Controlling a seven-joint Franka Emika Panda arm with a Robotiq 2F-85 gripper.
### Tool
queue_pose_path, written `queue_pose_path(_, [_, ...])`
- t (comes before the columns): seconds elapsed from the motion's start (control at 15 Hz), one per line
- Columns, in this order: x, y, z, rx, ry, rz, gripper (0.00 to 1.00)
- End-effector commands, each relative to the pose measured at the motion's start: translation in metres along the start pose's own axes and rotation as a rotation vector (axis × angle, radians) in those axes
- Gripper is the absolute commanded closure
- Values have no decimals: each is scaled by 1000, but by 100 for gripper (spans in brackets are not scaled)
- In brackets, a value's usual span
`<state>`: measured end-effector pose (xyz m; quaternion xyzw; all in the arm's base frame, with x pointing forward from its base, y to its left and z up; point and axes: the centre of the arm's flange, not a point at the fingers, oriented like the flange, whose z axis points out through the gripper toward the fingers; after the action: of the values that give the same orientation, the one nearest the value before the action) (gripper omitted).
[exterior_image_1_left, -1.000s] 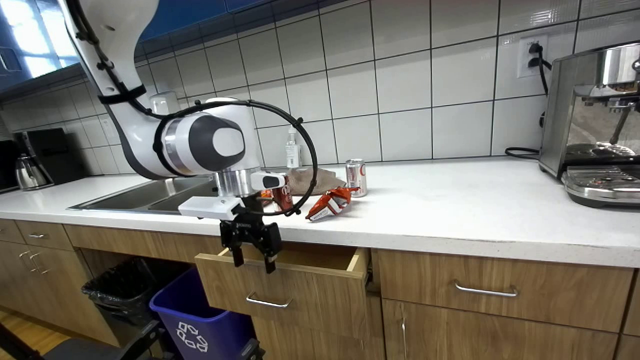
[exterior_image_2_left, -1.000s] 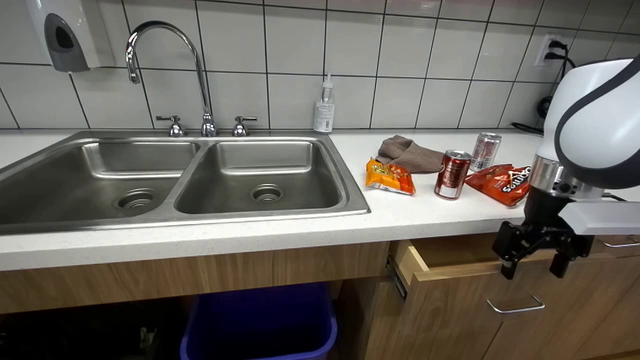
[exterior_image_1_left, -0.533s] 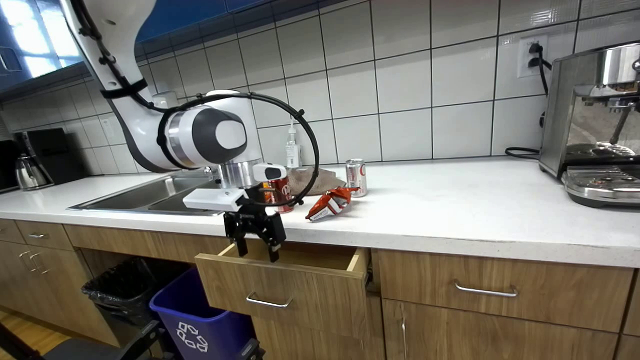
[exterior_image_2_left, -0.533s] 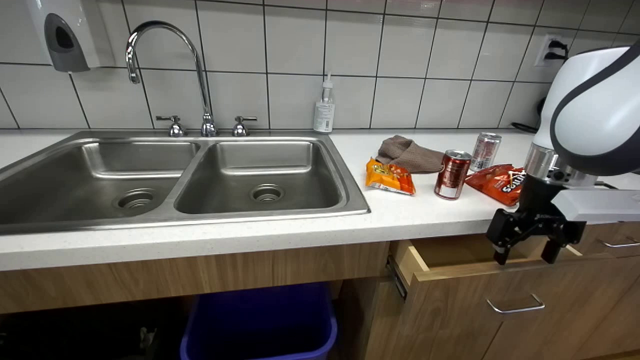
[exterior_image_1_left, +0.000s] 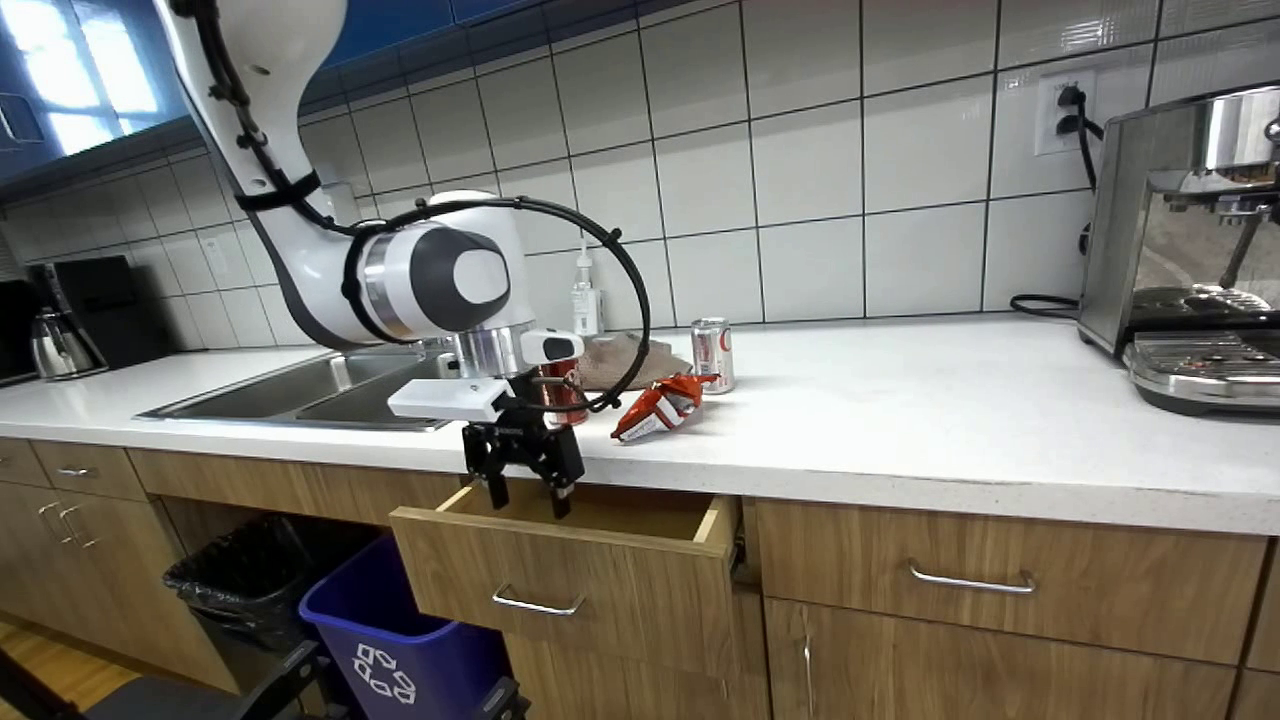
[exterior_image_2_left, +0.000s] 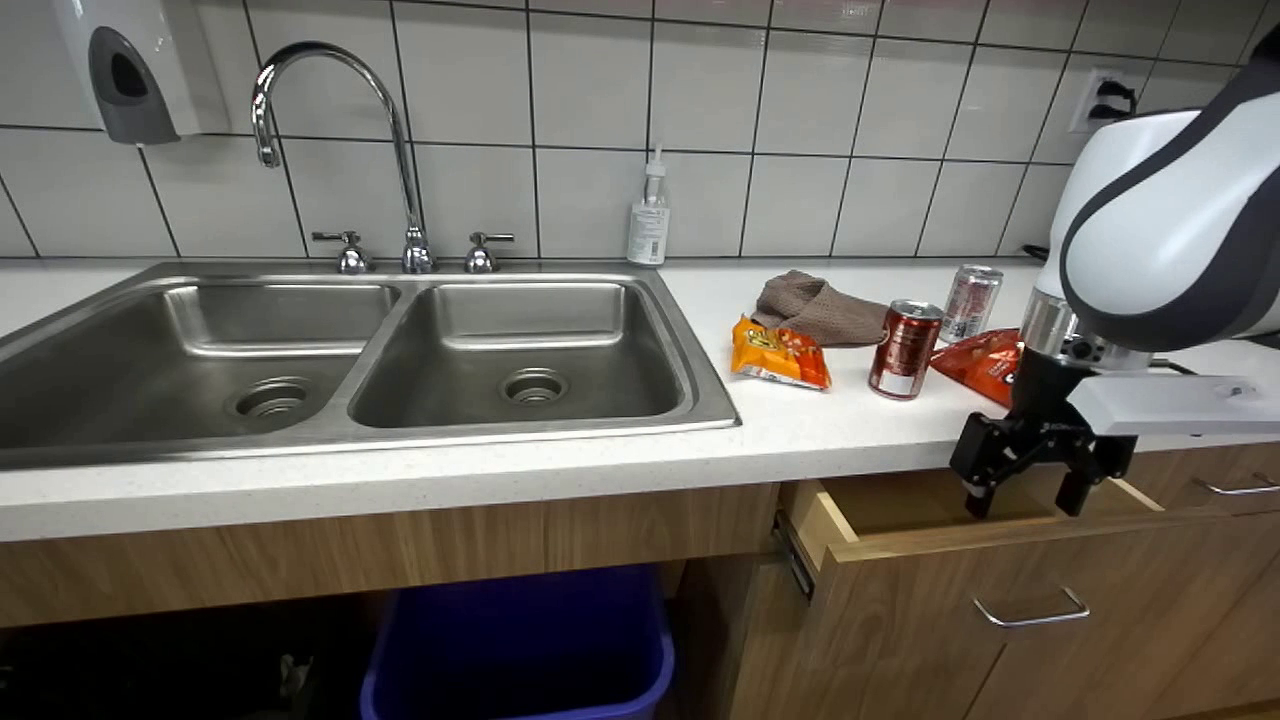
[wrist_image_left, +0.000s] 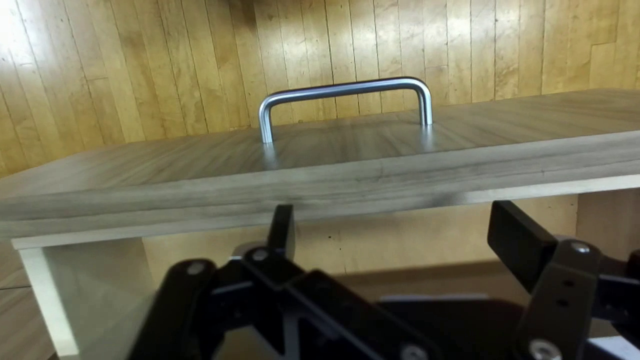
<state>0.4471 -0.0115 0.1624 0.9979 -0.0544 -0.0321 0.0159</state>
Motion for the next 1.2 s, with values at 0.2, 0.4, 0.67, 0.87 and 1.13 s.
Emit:
queue_pose_path(0.2, [16, -1, 23, -24, -29, -43, 0])
queue_pose_path(0.4, [15, 0, 26, -29, -39, -47, 0])
queue_pose_path(0.67, [10, 1, 30, -38, -48, -53, 0])
queue_pose_path(0.87, [15, 0, 29, -46, -41, -58, 0])
queue_pose_path(1.13, [20, -4, 24, -54, -33, -78, 0])
